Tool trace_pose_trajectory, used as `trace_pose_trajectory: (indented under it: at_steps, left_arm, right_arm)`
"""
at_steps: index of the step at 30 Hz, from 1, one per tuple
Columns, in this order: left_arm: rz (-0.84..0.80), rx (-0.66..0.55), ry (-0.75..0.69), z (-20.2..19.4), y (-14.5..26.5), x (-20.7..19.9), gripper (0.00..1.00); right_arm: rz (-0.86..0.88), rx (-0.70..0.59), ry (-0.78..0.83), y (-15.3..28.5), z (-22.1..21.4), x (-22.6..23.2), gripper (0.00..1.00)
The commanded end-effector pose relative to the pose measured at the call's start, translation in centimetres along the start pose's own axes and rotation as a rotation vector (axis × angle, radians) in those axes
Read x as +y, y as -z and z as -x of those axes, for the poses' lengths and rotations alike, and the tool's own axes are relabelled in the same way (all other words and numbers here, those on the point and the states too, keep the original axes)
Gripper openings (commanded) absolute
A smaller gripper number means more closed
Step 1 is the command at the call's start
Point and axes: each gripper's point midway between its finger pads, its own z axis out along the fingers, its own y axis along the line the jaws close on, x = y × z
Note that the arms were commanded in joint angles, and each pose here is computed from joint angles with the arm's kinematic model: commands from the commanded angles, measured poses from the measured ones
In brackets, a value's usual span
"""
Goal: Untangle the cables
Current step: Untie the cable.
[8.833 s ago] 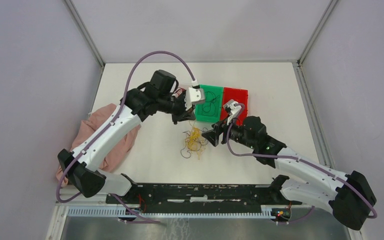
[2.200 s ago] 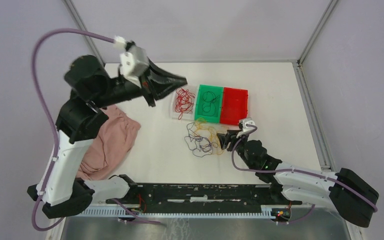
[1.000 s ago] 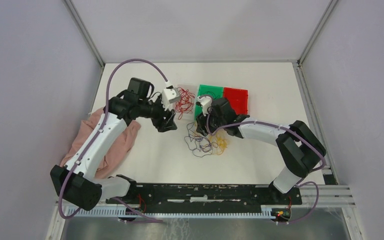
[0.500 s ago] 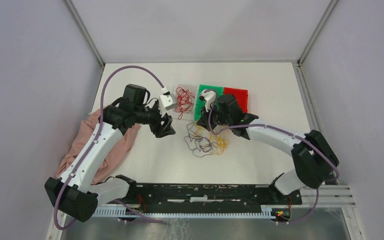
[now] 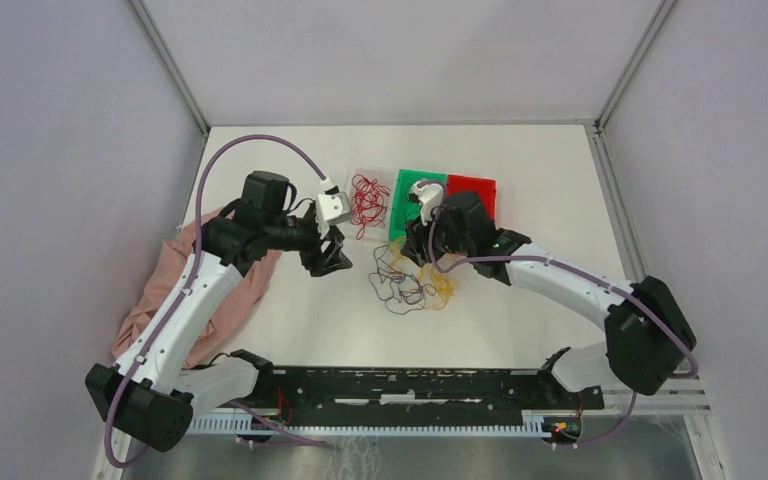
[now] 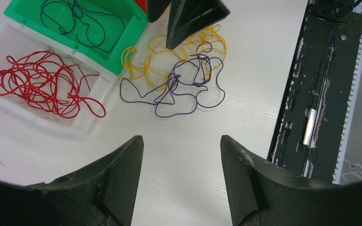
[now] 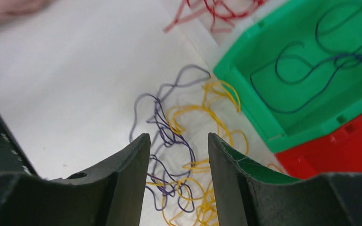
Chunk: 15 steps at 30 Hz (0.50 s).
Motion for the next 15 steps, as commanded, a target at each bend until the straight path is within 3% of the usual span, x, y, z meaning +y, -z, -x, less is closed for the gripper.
trace_pose_trajectory:
  at_steps: [1,15]
  left_arm:
    - [0.008,-0.053,-0.073,1.3,0.4,0.1,0.68]
    - [-0.01,-0.064,-0.062,1.7,0.9,-0.6,0.69]
  right_arm:
    - [-0.099,0.171,0.017,-1.2,-4.8,-2.6,0.56]
    - [-0.196,0.279,0.027,-5.3,-8.8,-5.9,0.61]
